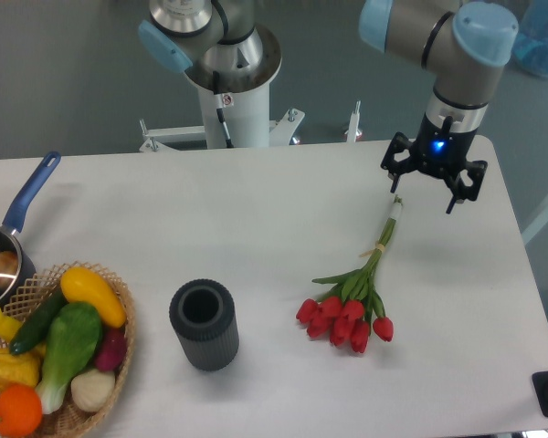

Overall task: Pick up the flowers from the table
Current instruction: 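Move the open gripper toward the tulip stems and lower it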

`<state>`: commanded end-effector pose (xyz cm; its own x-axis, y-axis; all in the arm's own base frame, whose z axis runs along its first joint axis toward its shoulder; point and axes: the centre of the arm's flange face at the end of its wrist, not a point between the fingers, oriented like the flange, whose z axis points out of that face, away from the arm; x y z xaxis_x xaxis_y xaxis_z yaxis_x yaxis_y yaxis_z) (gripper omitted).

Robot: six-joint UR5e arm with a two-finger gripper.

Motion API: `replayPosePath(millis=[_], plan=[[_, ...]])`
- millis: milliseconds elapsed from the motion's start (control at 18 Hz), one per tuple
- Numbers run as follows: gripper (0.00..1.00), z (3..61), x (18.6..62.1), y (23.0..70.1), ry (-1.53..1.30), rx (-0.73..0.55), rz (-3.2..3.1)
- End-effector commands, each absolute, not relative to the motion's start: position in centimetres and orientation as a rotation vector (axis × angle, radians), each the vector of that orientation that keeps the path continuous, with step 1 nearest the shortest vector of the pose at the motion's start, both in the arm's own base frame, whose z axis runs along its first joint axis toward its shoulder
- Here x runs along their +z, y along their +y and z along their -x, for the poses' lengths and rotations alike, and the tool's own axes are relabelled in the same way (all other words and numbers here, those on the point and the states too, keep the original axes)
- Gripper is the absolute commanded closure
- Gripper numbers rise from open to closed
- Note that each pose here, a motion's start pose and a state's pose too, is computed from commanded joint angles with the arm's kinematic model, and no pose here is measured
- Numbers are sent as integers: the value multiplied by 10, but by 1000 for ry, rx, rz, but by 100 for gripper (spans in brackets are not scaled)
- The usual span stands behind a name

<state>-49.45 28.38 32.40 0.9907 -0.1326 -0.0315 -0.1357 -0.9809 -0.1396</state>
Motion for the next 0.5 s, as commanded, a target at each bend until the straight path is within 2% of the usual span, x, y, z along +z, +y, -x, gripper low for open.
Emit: replayPosePath(millis=[500], plan=[[0,489,276,290,178,-110,2976]])
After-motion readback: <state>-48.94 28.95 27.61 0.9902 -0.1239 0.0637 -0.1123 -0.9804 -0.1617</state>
